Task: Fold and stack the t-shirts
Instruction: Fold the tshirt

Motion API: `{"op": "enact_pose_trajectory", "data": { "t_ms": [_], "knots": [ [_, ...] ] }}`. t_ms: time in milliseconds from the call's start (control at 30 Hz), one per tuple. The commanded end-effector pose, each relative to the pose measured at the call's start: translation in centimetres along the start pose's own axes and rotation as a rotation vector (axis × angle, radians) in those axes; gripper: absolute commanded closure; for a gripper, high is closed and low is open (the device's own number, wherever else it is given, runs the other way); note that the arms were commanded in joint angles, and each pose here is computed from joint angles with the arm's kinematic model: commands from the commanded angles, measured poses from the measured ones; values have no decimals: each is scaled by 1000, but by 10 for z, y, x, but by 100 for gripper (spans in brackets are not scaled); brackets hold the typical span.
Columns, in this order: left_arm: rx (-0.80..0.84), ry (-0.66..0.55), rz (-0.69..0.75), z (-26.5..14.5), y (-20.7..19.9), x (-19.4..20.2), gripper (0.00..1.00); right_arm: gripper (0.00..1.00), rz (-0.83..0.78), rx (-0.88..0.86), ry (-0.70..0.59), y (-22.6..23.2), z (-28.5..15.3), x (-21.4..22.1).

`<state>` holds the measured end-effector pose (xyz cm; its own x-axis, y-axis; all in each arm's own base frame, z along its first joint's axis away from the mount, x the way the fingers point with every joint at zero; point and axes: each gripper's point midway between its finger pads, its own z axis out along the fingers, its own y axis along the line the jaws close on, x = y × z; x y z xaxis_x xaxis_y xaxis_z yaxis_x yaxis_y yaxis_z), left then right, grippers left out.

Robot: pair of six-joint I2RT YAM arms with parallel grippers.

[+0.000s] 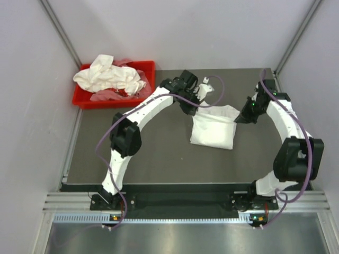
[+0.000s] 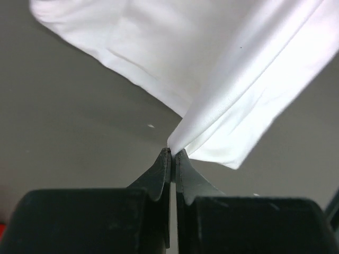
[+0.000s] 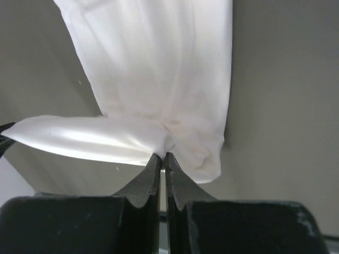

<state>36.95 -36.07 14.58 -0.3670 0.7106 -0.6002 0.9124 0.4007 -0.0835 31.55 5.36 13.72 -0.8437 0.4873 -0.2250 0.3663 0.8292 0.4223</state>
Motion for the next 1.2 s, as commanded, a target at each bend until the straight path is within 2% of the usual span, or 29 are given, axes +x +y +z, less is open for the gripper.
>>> {"op": "enact_pose_trajectory", "data": {
  "t_ms": [0,133,500,600,967,1033,1067,1100,1133,1167],
  "knots": [
    [-194,-2,-33,-9,59,-5,100,100,-26,103,-189,-11,-2,-63],
    [-290,-38,-21,8,92,-22,100,100,3,147,-208,-18,15,-91],
    [-486,-155,-42,35,141,-42,100,100,97,193,-281,-37,38,-130],
    [-503,-187,-48,43,147,-47,100,100,116,191,-289,-38,46,-138],
    [-487,-191,-47,77,148,-41,100,99,136,198,-285,-44,66,-156],
    [-498,-200,-46,80,150,-43,92,82,139,202,-299,-45,66,-163],
    [-516,-211,-45,80,152,-46,81,68,140,205,-306,-45,65,-166],
    [-528,-216,-42,80,154,-48,58,48,142,213,-303,-49,67,-168],
    [-538,-219,-42,80,157,-49,48,42,141,209,-317,-47,63,-175],
    [-562,-218,-44,77,160,-50,43,39,136,210,-311,-48,60,-175]
  ]
}}
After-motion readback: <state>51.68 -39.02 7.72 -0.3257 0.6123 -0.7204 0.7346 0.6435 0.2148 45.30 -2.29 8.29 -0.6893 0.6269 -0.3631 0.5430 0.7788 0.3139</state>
